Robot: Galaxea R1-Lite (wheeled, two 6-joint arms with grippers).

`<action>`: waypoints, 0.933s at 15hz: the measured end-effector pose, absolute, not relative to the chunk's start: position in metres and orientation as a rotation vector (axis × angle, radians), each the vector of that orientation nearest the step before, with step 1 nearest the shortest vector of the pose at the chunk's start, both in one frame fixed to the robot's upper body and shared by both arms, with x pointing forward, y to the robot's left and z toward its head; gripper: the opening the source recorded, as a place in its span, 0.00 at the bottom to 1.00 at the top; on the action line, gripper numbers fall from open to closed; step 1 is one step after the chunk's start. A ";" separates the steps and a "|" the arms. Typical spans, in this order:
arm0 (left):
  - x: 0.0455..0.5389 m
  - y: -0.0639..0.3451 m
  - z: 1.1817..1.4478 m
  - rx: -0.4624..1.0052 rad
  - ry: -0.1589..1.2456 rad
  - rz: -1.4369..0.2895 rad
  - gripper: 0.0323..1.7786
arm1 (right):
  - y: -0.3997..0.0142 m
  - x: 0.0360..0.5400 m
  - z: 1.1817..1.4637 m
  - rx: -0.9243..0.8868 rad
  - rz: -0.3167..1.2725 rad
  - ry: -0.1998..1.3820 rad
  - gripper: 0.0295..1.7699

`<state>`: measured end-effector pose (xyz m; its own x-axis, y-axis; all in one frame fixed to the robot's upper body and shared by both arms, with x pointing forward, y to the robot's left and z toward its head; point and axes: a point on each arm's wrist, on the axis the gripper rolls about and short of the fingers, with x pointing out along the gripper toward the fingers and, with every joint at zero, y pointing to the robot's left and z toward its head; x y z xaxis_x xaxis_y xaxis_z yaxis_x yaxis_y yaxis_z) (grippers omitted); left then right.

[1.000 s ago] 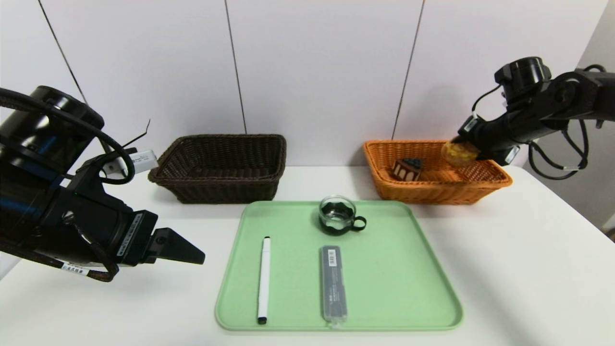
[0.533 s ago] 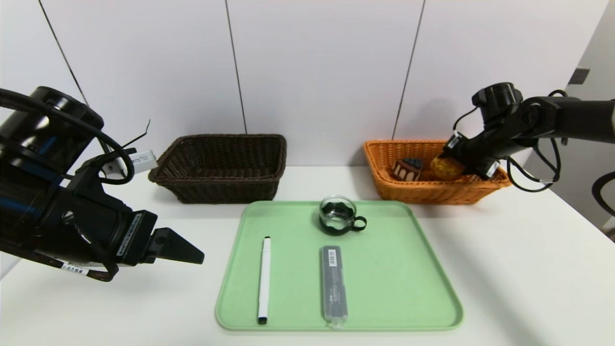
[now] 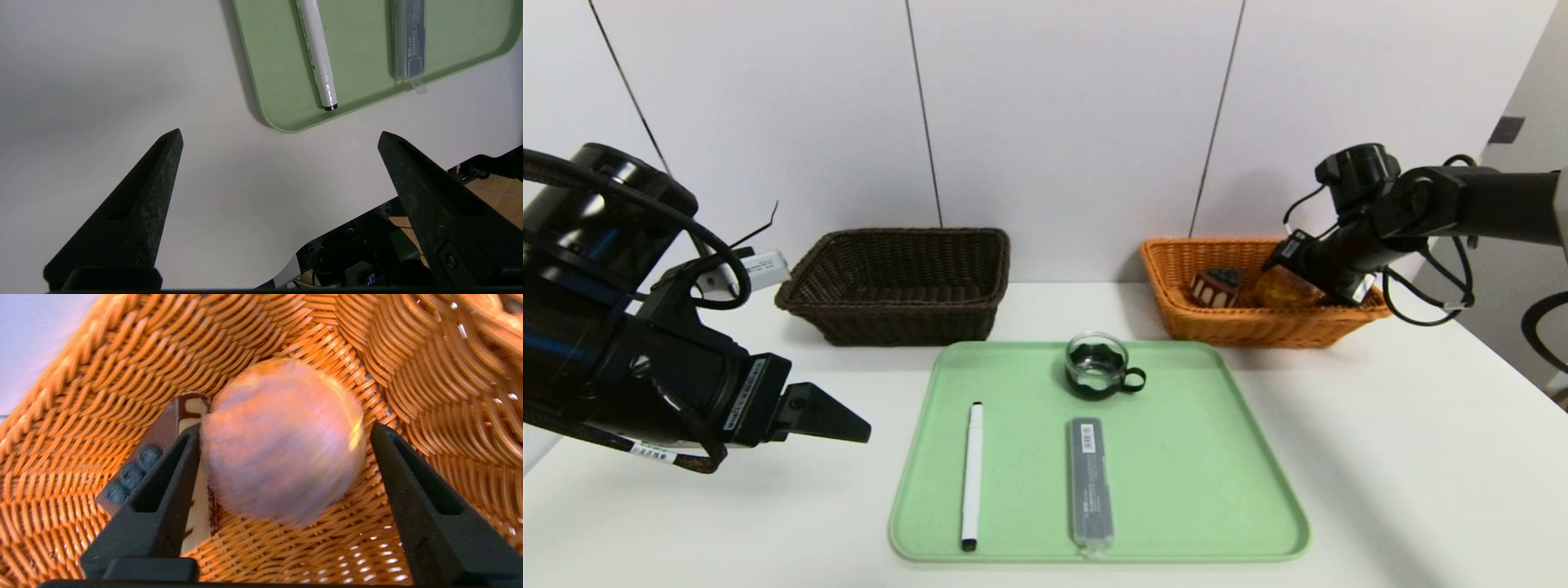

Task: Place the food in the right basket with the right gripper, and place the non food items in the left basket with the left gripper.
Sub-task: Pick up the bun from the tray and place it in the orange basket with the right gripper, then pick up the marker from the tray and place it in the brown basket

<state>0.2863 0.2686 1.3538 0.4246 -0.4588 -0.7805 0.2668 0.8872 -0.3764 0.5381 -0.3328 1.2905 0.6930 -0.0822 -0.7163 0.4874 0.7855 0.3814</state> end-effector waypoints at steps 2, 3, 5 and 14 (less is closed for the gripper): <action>0.286 0.269 1.355 -0.207 1.030 -0.459 0.95 | -0.331 0.536 1.295 0.587 -0.329 0.738 0.84; 0.286 0.269 1.355 -0.204 1.028 -0.452 0.95 | -0.330 0.534 1.298 0.589 -0.325 0.732 0.85; 0.285 0.270 1.356 -0.196 1.021 -0.438 0.95 | -0.329 0.531 1.307 0.591 -0.316 0.716 0.88; 0.271 0.269 1.383 -0.198 0.910 -0.486 0.95 | -0.270 0.446 1.398 0.547 -0.144 0.683 0.94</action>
<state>0.2707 0.2686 1.3828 0.5152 -0.4839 -0.7074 0.3195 0.8743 -0.3654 0.4461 -0.2699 1.3976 0.7720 0.0490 -0.6337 0.3007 0.8503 0.4320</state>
